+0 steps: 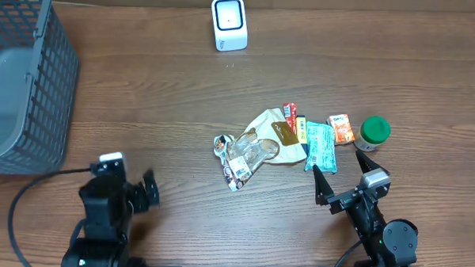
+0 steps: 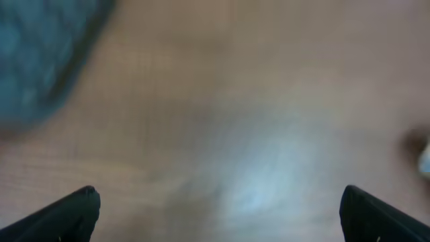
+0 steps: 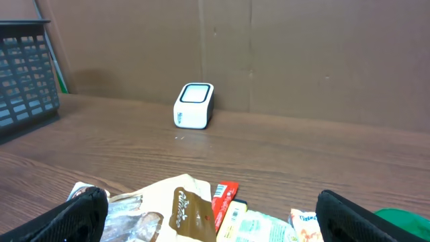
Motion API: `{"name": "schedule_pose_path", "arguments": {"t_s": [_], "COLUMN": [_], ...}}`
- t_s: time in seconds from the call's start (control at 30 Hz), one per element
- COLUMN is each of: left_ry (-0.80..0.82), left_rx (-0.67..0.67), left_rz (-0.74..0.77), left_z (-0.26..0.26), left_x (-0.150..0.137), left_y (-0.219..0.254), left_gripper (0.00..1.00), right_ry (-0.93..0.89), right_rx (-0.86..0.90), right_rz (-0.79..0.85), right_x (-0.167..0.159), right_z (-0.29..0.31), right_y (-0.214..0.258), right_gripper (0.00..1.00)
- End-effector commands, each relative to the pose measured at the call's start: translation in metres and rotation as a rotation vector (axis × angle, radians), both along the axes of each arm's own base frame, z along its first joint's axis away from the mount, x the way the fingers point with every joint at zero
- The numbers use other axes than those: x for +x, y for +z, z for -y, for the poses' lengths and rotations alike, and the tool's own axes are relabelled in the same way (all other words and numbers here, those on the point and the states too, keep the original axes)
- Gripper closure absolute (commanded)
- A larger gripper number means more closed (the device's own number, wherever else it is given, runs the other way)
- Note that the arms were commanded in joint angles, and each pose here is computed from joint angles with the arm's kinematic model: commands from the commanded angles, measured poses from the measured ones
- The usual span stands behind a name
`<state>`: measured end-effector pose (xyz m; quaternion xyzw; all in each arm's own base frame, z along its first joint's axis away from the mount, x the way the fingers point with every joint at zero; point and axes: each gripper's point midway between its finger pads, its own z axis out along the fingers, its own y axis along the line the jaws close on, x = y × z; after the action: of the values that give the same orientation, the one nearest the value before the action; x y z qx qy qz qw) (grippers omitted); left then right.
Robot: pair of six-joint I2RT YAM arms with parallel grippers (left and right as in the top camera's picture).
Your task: Scan the item barcode
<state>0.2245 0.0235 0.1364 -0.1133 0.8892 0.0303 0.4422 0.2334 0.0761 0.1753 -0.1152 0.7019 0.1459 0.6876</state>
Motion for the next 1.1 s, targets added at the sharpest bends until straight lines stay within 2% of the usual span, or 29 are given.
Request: {"name": "schedule_pose_path", "arguments": {"t_s": [0.0, 0.1, 0.2, 0.37, 0.7, 1.07], "left_ry": [-0.084, -0.139, -0.163, -0.176, -0.181, -0.240], "left_rx": [-0.033, -0.059, -0.063, -0.040, -0.024, -0.019], "left_rz": [0.198, 0.397, 0.550, 0.705, 0.880, 1.093], "left_z": [0.016, 0.026, 0.030, 0.030, 0.028, 0.038], "left_x": [0.019, 0.028, 0.024, 0.006, -0.023, -0.019], "left_y": [0.041, 0.087, 0.123, 0.159, 0.186, 0.192], "left_gripper": [0.00, 0.00, 0.00, 0.00, 0.00, 0.00], "right_ry": [-0.007, -0.007, -0.007, -0.007, -0.007, -0.007], "right_rx": [0.004, 0.004, 0.004, 0.004, 0.004, 0.004], "right_rz": [0.001, 0.001, 0.001, 0.001, 0.001, 0.001], "right_x": [0.001, 0.001, 0.001, 0.001, 0.001, 0.001], "right_z": [0.001, 0.001, 0.001, 0.001, 0.001, 0.001], "right_y": [-0.002, -0.002, -0.002, -0.002, -0.002, -0.002], "right_gripper": [0.00, 0.00, 0.00, 0.00, 0.00, 0.00]}}
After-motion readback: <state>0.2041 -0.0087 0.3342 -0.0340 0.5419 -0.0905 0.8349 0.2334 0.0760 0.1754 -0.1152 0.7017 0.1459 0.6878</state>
